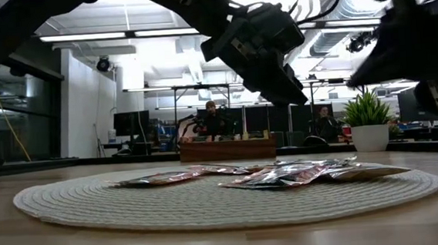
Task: Pick & Place Tea
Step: Put the yellow tea bag into the right section of the wooden organizer
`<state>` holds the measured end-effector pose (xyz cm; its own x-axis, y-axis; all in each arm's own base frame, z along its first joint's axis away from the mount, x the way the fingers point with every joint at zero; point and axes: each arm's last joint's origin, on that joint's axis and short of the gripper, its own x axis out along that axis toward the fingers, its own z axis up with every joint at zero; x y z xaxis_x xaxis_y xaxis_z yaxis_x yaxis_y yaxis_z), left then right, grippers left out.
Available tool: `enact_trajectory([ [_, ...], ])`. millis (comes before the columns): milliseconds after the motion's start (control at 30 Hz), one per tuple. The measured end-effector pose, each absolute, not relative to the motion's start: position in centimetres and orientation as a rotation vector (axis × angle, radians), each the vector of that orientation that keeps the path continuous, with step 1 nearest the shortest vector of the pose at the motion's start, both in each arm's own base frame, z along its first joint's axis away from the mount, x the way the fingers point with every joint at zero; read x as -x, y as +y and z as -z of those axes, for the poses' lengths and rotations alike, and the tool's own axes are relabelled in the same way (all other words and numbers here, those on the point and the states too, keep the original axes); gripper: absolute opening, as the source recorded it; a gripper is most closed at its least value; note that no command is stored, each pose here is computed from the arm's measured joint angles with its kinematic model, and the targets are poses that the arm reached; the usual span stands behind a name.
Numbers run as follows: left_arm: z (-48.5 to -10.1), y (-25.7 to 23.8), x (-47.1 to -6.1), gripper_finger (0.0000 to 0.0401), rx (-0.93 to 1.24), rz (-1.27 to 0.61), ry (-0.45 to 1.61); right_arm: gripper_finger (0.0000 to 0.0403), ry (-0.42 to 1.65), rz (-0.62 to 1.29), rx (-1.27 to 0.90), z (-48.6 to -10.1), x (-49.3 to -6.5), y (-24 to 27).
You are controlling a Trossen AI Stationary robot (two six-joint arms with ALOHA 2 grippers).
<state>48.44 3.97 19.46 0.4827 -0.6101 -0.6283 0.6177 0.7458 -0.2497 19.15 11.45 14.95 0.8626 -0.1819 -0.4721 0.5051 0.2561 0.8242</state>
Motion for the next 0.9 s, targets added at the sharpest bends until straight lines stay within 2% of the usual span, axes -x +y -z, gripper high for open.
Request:
enact_trajectory([
  [200,-19.4,4.0,-48.6,0.0,-0.025,0.676,0.787,0.0001,0.535,0.637,-1.146,-15.9,-19.5,11.2],
  [333,-19.4,4.4,-48.6,0.0,-0.026,0.658,0.788,0.0,0.584,0.627,-1.141,-15.7,-19.0,11.6],
  [600,-15.7,4.4,-49.2,0.0,0.052,0.649,0.877,0.0,0.623,0.604,-1.138,-15.4,-18.4,12.1],
  [900,-15.6,4.6,-49.2,0.0,0.003,0.56,0.914,0.0,0.639,0.584,-1.142,-15.4,-18.4,12.4],
])
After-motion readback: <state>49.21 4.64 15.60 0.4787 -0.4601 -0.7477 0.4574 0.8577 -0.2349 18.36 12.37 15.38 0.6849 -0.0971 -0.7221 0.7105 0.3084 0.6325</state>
